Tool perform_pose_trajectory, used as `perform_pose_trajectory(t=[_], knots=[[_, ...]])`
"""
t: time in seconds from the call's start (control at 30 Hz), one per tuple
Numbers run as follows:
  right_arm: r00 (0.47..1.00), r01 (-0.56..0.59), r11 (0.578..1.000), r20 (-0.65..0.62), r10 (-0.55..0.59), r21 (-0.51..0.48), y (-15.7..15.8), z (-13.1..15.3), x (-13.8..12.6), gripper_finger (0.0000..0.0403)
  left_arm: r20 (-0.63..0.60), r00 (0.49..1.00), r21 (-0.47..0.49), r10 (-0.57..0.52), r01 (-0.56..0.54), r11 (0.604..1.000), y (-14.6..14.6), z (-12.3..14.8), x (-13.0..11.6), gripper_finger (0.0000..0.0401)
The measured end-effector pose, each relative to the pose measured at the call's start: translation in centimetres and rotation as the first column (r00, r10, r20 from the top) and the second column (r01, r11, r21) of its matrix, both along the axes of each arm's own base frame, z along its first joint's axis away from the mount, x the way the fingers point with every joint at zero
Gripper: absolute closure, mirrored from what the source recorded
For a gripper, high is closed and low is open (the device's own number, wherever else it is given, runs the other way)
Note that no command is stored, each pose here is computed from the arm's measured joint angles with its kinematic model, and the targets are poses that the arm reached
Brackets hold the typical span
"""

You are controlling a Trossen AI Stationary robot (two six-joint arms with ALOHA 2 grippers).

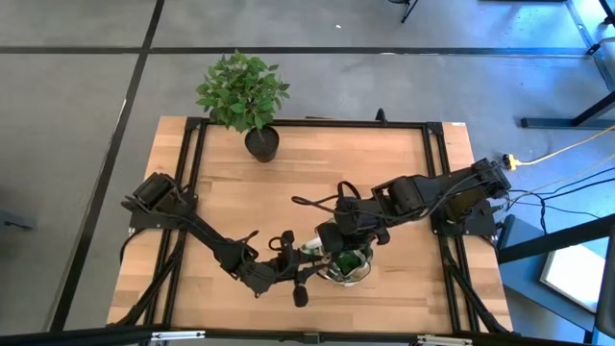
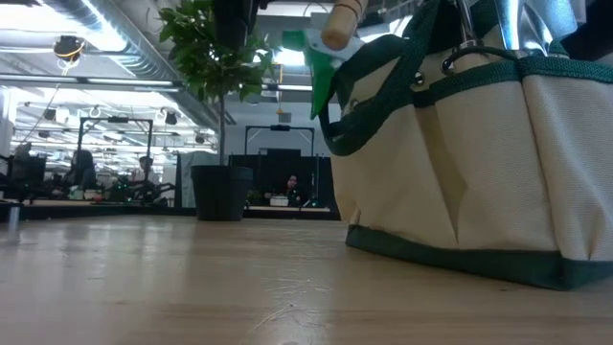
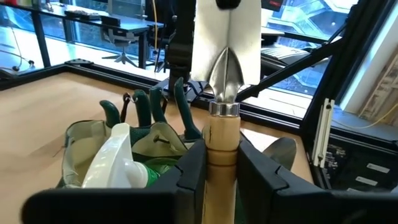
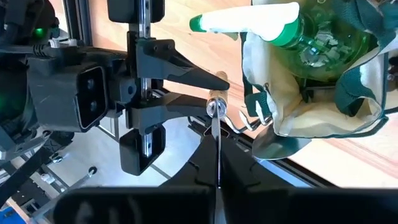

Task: Pick & Place Garden tools in Gardening bag
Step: Put the brown trowel into the brown gardening bag

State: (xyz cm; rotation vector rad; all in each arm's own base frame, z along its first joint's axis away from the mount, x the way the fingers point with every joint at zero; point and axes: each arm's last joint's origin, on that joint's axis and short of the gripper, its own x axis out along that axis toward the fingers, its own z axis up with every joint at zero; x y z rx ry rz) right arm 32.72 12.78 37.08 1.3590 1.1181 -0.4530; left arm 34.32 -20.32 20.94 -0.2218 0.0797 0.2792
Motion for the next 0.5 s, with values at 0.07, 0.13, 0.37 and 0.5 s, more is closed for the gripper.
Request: perform_pose_trajectory(t=[0.07, 0.13, 0.37, 0.5], knots=[[1.0, -0.004, 1.0, -0.003, 0.004, -0.003, 0.0, 0.0, 0.0, 0.0399, 0.001, 1.0, -0.001, 0.004, -0.004, 1.0, 0.0, 0.1, 0.0, 0.0321], [1.0, -0.01, 1.0, -0.01, 0.01, -0.007, 0.0, -0.1, -0.1, 0.04, 0.013, 1.0, -0.008, 0.009, -0.009, 1.0, -0.1, 0.3, -0.2, 0.03], [1.0, -0.015, 1.0, -0.01, 0.015, -0.01, 0.0, -0.1, -0.1, 0.0401, 0.027, 1.0, 0.056, -0.017, 0.015, 0.998, -1.2, 2.0, -1.5, 0.0271], [1.0, -0.018, 1.0, 0.006, 0.018, -0.01, -0.1, 0.0, 0.1, 0.0401, 0.043, 0.998, 0.092, 0.052, -0.056, 0.994, -1.8, 3.9, -3.2, 0.0269]])
